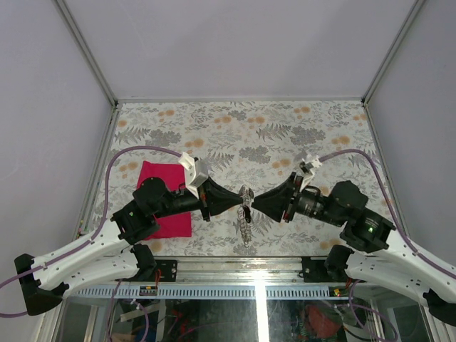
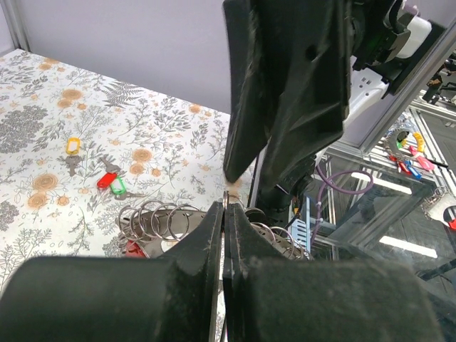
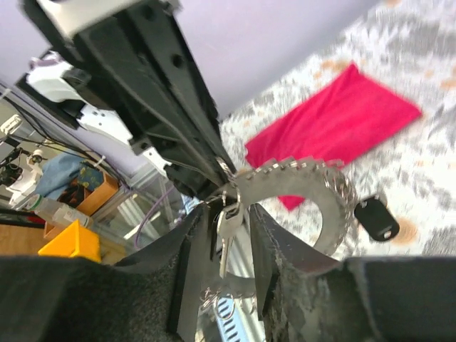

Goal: Put the keys on the keyring

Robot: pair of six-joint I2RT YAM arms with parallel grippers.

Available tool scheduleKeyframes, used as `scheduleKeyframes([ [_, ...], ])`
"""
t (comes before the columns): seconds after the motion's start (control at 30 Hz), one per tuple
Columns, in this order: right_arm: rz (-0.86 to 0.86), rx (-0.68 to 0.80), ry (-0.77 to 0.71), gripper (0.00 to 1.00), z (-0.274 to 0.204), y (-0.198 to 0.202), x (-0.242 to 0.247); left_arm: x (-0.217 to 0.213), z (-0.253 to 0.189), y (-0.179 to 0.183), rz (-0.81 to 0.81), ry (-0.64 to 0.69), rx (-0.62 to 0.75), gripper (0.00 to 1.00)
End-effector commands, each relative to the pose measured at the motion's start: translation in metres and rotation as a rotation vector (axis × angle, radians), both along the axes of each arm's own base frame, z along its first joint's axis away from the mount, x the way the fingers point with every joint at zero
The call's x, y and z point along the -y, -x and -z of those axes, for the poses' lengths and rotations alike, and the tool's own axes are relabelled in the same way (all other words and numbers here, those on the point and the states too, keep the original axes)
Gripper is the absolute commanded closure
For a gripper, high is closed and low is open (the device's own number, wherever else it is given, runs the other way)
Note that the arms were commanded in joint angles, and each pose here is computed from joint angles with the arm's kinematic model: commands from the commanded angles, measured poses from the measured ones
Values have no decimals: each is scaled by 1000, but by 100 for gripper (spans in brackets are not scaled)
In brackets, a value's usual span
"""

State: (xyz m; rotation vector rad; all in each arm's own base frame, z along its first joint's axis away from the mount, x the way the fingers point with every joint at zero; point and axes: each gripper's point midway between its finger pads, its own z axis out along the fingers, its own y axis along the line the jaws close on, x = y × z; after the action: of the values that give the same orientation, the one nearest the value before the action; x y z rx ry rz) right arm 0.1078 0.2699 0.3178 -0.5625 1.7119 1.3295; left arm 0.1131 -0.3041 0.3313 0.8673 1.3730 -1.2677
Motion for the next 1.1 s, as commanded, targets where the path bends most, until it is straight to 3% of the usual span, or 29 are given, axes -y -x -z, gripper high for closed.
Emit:
scheduleKeyframes([
  [0.0, 7, 286, -157, 62, -51, 3, 12, -6, -52, 8, 16, 156, 92, 100],
  [0.17, -56, 489, -148, 63, -51, 9, 8, -5, -57, 13, 45, 177, 91, 100],
  [0.33, -133, 582, -126, 66, -51, 15, -3, -5, -60, 17, 71, 186, 93, 100],
  [0.63, -176, 572, -112, 67, -48, 16, -12, -6, -63, 22, 92, 194, 99, 100],
  [1.07, -211, 557, -115, 81, -45, 19, -18, -6, -62, 23, 98, 194, 99, 100],
])
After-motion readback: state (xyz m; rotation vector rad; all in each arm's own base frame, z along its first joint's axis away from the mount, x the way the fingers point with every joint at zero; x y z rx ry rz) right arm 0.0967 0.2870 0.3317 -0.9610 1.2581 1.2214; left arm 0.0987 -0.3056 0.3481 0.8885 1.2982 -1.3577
